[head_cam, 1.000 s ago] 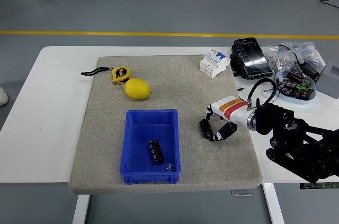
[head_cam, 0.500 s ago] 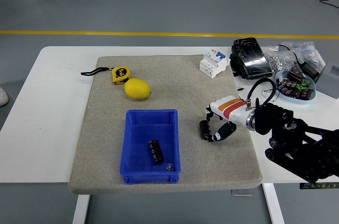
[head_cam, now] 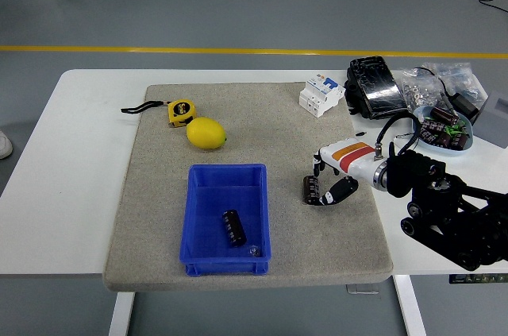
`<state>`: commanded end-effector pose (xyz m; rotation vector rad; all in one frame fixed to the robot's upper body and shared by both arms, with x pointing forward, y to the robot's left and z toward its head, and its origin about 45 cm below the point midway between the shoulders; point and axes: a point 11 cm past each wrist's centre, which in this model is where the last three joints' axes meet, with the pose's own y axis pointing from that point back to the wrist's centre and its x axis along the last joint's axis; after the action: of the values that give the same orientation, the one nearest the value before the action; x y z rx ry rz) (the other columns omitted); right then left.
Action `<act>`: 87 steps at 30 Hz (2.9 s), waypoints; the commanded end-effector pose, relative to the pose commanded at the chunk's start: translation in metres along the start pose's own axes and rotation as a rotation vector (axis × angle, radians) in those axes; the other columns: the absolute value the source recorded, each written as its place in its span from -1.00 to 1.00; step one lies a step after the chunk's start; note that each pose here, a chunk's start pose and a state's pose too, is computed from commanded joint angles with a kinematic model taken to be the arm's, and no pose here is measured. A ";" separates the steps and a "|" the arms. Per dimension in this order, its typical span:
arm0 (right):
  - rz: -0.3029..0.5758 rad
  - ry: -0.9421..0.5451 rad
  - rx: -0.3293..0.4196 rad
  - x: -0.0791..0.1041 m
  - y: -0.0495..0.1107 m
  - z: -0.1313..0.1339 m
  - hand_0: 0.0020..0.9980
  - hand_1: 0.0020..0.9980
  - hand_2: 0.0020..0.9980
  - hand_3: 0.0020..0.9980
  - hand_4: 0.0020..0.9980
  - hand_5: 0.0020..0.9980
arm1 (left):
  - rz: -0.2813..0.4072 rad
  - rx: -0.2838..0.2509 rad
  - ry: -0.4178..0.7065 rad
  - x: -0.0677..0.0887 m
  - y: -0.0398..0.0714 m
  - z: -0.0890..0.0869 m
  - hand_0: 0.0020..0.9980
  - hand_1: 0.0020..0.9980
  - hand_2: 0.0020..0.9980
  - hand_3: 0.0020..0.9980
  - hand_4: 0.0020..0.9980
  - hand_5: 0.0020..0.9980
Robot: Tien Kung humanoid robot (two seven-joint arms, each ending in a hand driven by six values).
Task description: Pick up the battery,place it into the box
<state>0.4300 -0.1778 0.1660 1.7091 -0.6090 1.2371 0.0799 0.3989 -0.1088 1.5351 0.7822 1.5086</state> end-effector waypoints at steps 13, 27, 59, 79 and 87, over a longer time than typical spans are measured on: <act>0.019 -0.001 0.007 0.007 0.000 -0.003 -0.41 -0.17 0.21 -0.02 0.80 -0.28 | 0.002 0.001 -0.004 0.001 0.000 0.000 0.10 0.16 0.27 0.17 0.25 0.21; 0.033 0.006 0.010 0.013 0.002 -0.005 -0.42 -0.18 0.20 -0.03 0.78 -0.29 | 0.003 0.013 -0.009 0.002 -0.001 -0.006 0.10 0.16 0.26 0.17 0.25 0.21; 0.218 0.086 0.299 0.082 0.018 -0.124 -0.41 -0.16 0.20 -0.01 0.78 -0.29 | 0.010 0.022 -0.009 0.007 -0.002 -0.011 0.11 0.15 0.26 0.17 0.26 0.21; 0.157 0.122 0.371 0.067 0.018 -0.148 -0.34 0.00 0.46 0.62 1.00 0.04 | 0.009 0.018 -0.006 0.007 -0.002 -0.009 0.11 0.14 0.26 0.17 0.26 0.21; 0.166 0.115 0.344 0.070 0.017 -0.138 -0.34 0.01 0.49 0.67 1.00 0.05 | 0.008 0.019 -0.004 0.006 -0.002 -0.009 0.11 0.14 0.26 0.17 0.26 0.21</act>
<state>0.3777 -0.0562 0.2483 1.8782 -0.4969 1.6213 0.0713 0.4065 -0.1081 1.5560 0.7909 1.5078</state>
